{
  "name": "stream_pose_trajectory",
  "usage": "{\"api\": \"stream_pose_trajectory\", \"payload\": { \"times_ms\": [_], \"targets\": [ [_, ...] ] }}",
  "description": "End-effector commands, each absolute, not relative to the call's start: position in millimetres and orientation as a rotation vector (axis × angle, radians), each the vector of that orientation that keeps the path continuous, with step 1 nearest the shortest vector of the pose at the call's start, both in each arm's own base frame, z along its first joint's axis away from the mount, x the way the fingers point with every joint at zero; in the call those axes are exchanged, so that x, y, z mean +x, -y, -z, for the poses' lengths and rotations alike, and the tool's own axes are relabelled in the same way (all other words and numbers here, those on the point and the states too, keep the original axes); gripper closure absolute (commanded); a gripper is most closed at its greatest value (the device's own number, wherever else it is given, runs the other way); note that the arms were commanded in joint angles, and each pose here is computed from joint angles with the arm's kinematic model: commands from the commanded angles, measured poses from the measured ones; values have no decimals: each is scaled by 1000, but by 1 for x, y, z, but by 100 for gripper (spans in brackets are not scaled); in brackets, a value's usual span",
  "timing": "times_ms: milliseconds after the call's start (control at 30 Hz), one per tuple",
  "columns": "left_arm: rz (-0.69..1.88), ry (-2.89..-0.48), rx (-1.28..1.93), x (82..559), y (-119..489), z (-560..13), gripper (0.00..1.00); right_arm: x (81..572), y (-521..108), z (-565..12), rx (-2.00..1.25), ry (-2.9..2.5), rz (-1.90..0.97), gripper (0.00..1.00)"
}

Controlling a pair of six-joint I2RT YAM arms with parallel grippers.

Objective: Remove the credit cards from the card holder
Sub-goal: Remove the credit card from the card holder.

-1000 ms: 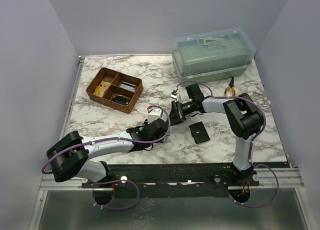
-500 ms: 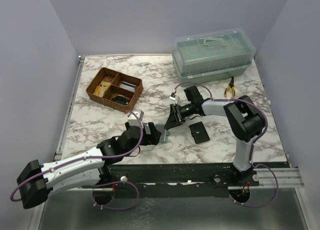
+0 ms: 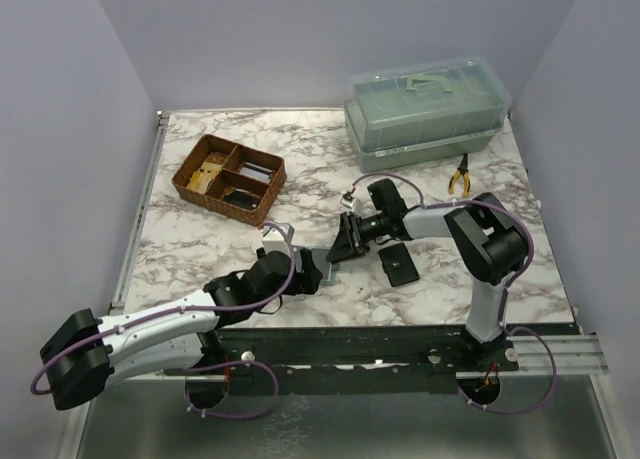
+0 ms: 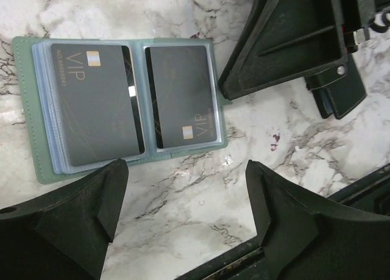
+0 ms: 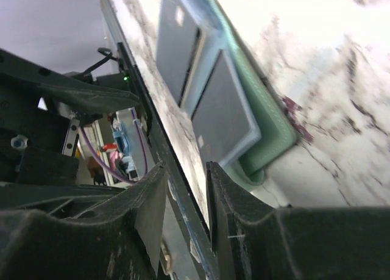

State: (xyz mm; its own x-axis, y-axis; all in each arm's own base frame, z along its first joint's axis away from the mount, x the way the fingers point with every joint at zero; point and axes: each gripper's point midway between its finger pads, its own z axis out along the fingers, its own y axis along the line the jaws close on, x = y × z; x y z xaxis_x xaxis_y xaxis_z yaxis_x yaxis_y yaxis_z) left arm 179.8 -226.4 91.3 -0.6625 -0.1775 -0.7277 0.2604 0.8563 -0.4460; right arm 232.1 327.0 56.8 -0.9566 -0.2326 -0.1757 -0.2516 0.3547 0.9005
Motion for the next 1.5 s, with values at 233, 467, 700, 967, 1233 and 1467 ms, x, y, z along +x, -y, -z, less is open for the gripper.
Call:
{"api": "stream_pose_trajectory", "payload": {
  "times_ms": [233,467,700,967,1233,1467],
  "targets": [
    [569,-2226,94,192,232,-83,24,234,-324,-58,-131,-2641,-1575,63],
    [553,-2205,48,200,229,-87,34,225,-332,-59,-147,-2661,-1631,64],
    [552,-2205,24,200,227,-85,35,223,-332,-53,-139,-2680,-1574,63],
    [554,-2207,21,199,226,-84,34,217,-332,-36,-97,-2744,-1528,61],
    [539,-2214,14,199,223,-79,34,219,-325,-37,-58,-2731,-1432,61],
    [535,-2212,14,200,220,-79,34,212,-325,-36,-15,-2753,-1465,61]
  ]
}}
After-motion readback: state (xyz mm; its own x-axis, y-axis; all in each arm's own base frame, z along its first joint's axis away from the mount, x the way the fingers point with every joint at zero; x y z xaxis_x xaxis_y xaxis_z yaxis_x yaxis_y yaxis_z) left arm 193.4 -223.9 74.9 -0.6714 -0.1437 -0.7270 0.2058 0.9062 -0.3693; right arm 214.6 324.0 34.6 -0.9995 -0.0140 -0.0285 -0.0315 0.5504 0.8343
